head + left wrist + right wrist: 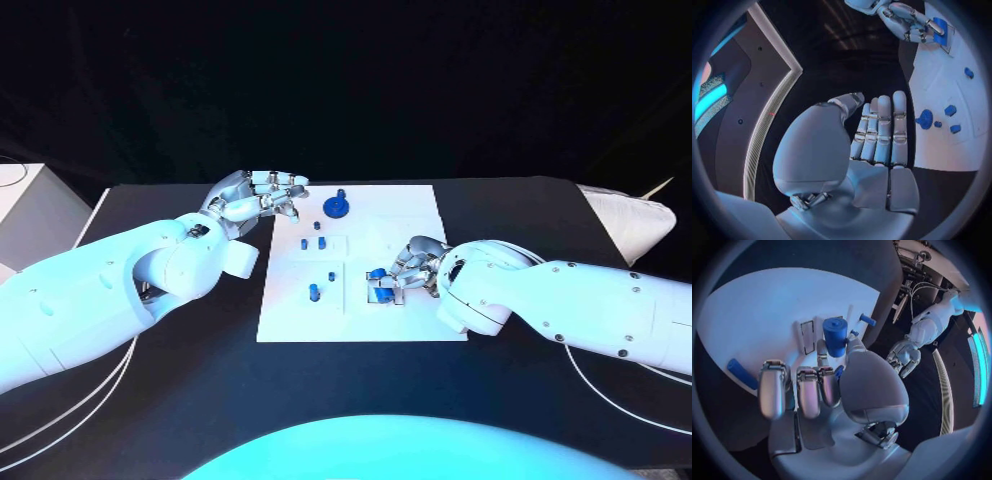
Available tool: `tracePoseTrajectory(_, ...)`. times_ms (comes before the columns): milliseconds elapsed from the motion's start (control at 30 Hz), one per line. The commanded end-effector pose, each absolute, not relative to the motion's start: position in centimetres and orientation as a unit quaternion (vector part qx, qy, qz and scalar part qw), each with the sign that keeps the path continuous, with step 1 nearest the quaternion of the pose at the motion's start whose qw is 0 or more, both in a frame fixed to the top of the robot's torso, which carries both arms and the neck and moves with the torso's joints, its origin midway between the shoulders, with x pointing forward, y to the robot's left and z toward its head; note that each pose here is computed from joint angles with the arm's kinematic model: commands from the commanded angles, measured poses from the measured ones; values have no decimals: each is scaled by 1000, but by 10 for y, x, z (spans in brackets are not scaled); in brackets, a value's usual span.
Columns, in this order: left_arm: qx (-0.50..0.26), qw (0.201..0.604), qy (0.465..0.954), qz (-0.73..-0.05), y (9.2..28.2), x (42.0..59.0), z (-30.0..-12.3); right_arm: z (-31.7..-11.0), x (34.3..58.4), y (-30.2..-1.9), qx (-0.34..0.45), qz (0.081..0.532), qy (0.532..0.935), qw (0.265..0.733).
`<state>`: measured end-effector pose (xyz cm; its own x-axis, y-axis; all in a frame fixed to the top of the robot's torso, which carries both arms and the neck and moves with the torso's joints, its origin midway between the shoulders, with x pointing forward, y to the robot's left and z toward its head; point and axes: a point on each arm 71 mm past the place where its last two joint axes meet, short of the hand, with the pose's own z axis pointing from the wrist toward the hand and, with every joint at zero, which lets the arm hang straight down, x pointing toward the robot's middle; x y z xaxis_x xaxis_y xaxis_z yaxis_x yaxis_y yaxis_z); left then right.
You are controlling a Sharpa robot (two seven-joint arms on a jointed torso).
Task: Assemble the parts on the task board
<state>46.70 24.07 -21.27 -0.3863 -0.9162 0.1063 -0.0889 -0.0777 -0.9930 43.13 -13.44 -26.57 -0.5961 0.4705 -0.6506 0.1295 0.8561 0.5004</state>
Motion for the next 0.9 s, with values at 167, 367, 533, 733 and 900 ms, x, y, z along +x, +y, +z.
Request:
tracePoseTrajectory(167,-425,344,584,-600,239,466,-211,-270,435,-134,160,191,872,421)
tracePoseTrajectory(367,-425,344,584,-600,239,466,-211,-270,438,-135,158,187,865,438)
tracePoseTrajectory(533,-425,344,584,-600,239,466,-211,-270,439,-134,155,188,863,444)
tracePoseTrajectory(733,-426,344,584,-600,240,466,-212,-271,437,-131,147,193,866,437)
tracePoseTrajectory(900,-426,344,584,-600,240,466,-212,-271,433,-131,144,199,867,433)
